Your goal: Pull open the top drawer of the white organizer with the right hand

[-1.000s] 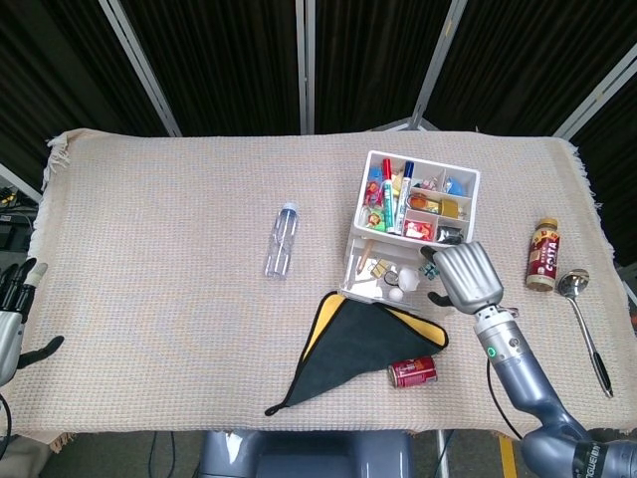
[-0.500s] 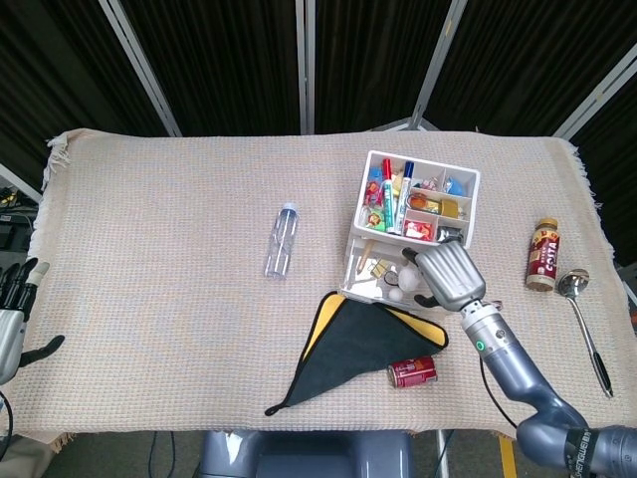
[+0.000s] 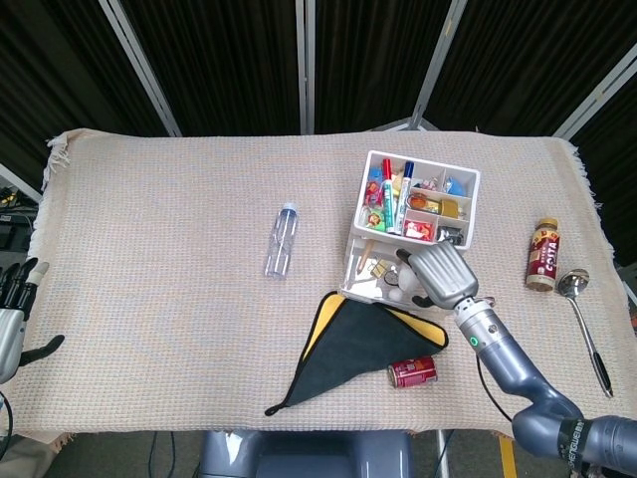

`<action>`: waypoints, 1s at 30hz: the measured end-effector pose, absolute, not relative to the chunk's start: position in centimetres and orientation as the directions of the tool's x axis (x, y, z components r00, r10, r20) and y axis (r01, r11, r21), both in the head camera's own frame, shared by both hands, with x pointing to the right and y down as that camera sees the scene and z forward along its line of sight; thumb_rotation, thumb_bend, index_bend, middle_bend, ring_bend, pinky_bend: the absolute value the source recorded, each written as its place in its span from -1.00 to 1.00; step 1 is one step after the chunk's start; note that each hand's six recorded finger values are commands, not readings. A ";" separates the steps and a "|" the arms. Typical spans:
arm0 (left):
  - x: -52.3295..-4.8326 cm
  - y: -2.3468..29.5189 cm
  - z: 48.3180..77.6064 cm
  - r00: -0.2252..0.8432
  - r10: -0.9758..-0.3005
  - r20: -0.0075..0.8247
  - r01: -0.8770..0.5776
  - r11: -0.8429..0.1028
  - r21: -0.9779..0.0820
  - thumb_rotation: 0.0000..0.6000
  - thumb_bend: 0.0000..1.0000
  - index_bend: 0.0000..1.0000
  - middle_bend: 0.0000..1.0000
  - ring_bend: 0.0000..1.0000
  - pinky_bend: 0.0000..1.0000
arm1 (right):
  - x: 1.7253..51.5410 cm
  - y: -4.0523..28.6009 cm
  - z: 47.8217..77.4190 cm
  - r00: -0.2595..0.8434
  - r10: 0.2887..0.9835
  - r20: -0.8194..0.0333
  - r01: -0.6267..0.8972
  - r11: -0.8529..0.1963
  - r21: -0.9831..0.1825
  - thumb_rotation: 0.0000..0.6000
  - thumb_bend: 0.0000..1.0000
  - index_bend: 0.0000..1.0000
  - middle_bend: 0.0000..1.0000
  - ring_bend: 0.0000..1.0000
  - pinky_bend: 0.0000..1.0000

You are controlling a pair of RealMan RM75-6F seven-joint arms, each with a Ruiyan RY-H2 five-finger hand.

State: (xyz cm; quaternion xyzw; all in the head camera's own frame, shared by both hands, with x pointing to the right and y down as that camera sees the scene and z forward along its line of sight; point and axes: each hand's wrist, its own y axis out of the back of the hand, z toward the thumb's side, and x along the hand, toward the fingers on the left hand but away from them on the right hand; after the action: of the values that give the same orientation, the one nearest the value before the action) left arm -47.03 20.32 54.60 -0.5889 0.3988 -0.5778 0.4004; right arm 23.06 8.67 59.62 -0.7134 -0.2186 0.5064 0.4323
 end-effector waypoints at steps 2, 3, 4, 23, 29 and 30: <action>-47.0 20.3 54.6 0.015 -0.932 0.361 -0.007 -0.362 -0.932 1.00 -0.78 -1.00 -1.00 -1.00 -1.00 | 23.1 8.7 59.7 0.386 0.747 -0.542 -0.137 -0.535 -0.834 1.00 -1.00 -0.18 1.00 1.00 0.34; -47.0 20.3 54.6 0.015 -0.932 0.362 -0.006 -0.362 -0.932 1.00 -0.78 -1.00 -1.00 -1.00 -1.00 | 23.2 8.6 59.8 0.382 0.745 -0.547 -0.144 -0.536 -0.832 1.00 -1.00 -0.18 1.00 1.00 0.35; -47.0 20.3 54.6 0.016 -0.932 0.362 -0.006 -0.362 -0.932 1.00 -0.79 -1.00 -1.00 -1.00 -1.00 | 23.2 8.6 59.9 0.379 0.745 -0.550 -0.150 -0.537 -0.830 1.00 -1.00 -0.18 1.00 1.00 0.35; -47.1 20.3 54.7 0.012 -0.931 0.364 -0.011 -0.364 -0.931 1.00 -0.79 -1.00 -1.00 -1.00 -1.00 | 22.3 8.2 61.1 0.382 0.733 -0.563 -0.134 -0.558 -0.819 1.00 -1.00 -0.06 1.00 1.00 0.34; -47.2 20.2 54.9 0.010 -0.929 0.369 -0.010 -0.369 -0.929 1.00 -0.79 -1.00 -1.00 -1.00 -1.00 | 22.1 8.3 61.6 0.384 0.727 -0.568 -0.115 -0.573 -0.811 1.00 -0.98 0.03 1.00 1.00 0.34; -47.2 20.2 54.8 0.010 -0.930 0.368 -0.010 -0.368 -0.930 1.00 -0.79 -1.00 -1.00 -1.00 -1.00 | 22.2 8.3 61.7 0.385 0.727 -0.569 -0.113 -0.574 -0.811 1.00 -0.97 0.04 1.00 1.00 0.34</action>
State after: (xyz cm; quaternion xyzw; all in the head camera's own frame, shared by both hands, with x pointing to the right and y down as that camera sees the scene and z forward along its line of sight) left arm -47.19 20.18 54.85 -0.5899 0.3984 -0.5798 0.3965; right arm 22.16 8.28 61.68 -0.7242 -0.2118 0.5126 0.4099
